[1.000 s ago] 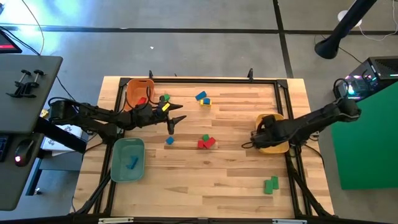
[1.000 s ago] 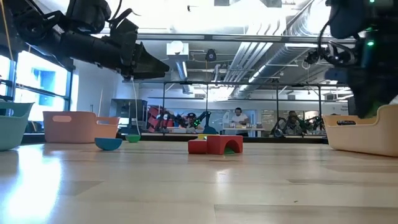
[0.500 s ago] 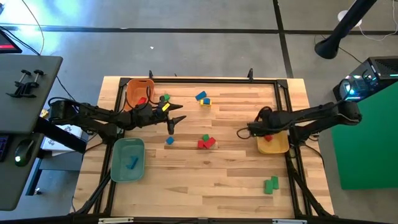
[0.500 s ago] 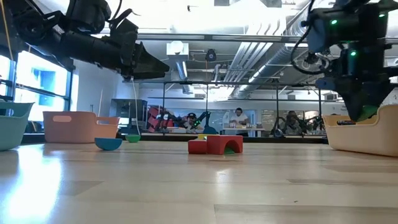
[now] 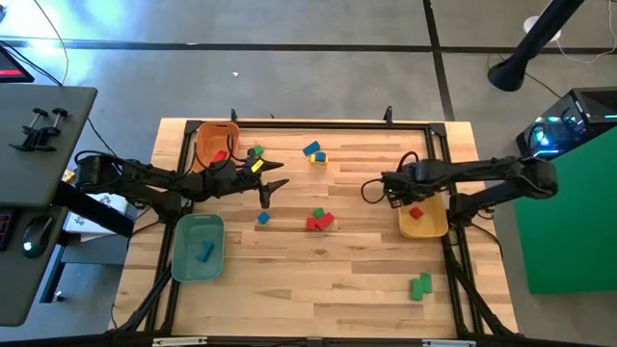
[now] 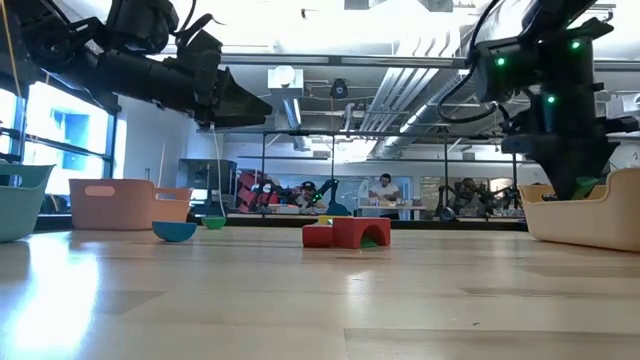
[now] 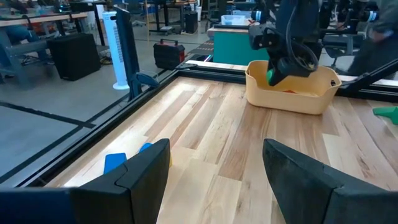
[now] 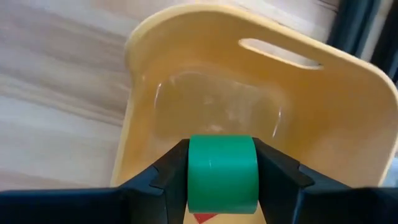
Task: Sort blocks by size
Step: Put the green half-circle block into the yellow bin, then put the red arch block into the blue bin
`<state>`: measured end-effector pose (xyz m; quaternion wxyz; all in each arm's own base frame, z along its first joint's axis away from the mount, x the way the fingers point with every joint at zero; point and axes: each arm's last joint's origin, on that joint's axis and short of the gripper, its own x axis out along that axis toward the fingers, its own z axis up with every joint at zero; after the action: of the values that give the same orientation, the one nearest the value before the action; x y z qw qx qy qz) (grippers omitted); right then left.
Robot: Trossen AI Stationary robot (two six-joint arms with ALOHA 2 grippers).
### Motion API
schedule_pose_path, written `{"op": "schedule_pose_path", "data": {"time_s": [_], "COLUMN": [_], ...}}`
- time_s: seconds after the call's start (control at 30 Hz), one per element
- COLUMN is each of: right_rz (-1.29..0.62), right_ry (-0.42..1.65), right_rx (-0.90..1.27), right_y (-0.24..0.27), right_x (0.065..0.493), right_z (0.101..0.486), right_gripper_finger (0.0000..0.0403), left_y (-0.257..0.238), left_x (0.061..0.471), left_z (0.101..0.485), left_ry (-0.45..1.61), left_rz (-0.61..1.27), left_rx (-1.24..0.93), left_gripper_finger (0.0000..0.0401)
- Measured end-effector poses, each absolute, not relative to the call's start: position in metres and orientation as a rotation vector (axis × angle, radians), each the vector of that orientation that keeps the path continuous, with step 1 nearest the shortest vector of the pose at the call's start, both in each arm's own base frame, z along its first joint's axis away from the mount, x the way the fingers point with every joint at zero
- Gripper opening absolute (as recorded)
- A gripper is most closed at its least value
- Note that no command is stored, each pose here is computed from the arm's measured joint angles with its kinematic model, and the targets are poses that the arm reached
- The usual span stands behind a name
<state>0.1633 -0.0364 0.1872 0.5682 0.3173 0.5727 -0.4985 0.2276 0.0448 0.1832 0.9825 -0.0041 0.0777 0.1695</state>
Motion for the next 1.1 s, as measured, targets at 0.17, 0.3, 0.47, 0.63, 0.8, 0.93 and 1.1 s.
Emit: {"op": "schedule_pose_path", "data": {"time_s": [0.17, 0.3, 0.47, 0.63, 0.8, 0.93, 1.1], "right_rz": [-1.077, -1.028, -1.057, -1.104, -1.175, -1.147, -0.932], "right_ry": [1.396, 1.412, 1.432, 1.421, 1.321, 1.157, 0.943], "right_rx": [0.695, 0.67, 0.624, 0.584, 0.517, 0.47, 0.355], "right_y": [-0.038, -0.039, -0.039, -0.038, -0.032, -0.024, -0.013], "right_x": [0.174, 0.181, 0.179, 0.173, 0.169, 0.175, 0.2], "right_z": [0.178, 0.171, 0.17, 0.181, 0.208, 0.227, 0.232], "right_gripper_finger": [0.0158, 0.0185, 0.0229, 0.024, 0.024, 0.024, 0.024], "left_y": [0.045, 0.045, 0.045, 0.045, 0.045, 0.045, 0.045], "left_x": [0.228, 0.228, 0.228, 0.228, 0.228, 0.228, 0.228], "left_z": [0.183, 0.183, 0.183, 0.183, 0.184, 0.184, 0.185], "left_ry": [0.156, 0.156, 0.156, 0.156, 0.146, 0.144, 0.132], "left_rz": [0.341, 0.341, 0.341, 0.341, 0.342, 0.342, 0.343], "left_rx": [-0.008, -0.008, -0.009, -0.009, -0.017, -0.023, -0.041], "left_gripper_finger": [0.0243, 0.0243, 0.0243, 0.0243, 0.0243, 0.0243, 0.0243]}}
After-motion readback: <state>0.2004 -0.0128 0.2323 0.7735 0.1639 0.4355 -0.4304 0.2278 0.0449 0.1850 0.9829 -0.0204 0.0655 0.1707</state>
